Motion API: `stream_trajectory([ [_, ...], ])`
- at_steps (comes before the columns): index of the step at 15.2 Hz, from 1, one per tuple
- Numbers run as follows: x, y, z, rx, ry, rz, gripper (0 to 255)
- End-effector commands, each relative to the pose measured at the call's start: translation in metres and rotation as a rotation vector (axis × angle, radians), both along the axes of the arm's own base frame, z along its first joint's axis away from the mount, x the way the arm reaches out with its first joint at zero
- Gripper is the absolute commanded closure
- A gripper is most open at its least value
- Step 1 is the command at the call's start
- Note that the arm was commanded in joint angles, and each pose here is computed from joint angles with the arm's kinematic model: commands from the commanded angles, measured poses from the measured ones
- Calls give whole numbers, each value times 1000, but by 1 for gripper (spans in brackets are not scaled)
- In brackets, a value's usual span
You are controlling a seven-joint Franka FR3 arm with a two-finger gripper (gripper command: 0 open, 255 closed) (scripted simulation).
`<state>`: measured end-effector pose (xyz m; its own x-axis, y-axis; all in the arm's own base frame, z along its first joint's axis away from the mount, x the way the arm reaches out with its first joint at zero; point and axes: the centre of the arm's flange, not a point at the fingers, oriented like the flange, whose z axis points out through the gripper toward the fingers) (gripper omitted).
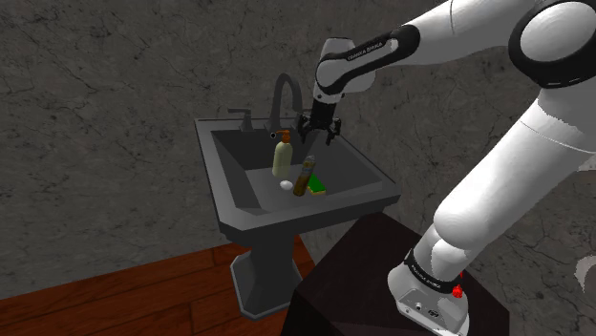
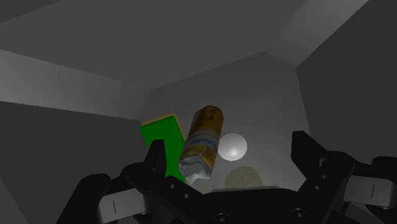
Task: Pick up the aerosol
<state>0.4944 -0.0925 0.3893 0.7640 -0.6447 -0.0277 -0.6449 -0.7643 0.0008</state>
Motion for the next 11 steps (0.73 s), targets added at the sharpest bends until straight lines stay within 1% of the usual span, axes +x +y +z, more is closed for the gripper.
stream_trajectory([
  [1,14,-16,-22,3,5,-61,0],
  [9,50,-78,-100,14,29,-292,0],
  [11,50,-78,-110,14,29,-292,0],
])
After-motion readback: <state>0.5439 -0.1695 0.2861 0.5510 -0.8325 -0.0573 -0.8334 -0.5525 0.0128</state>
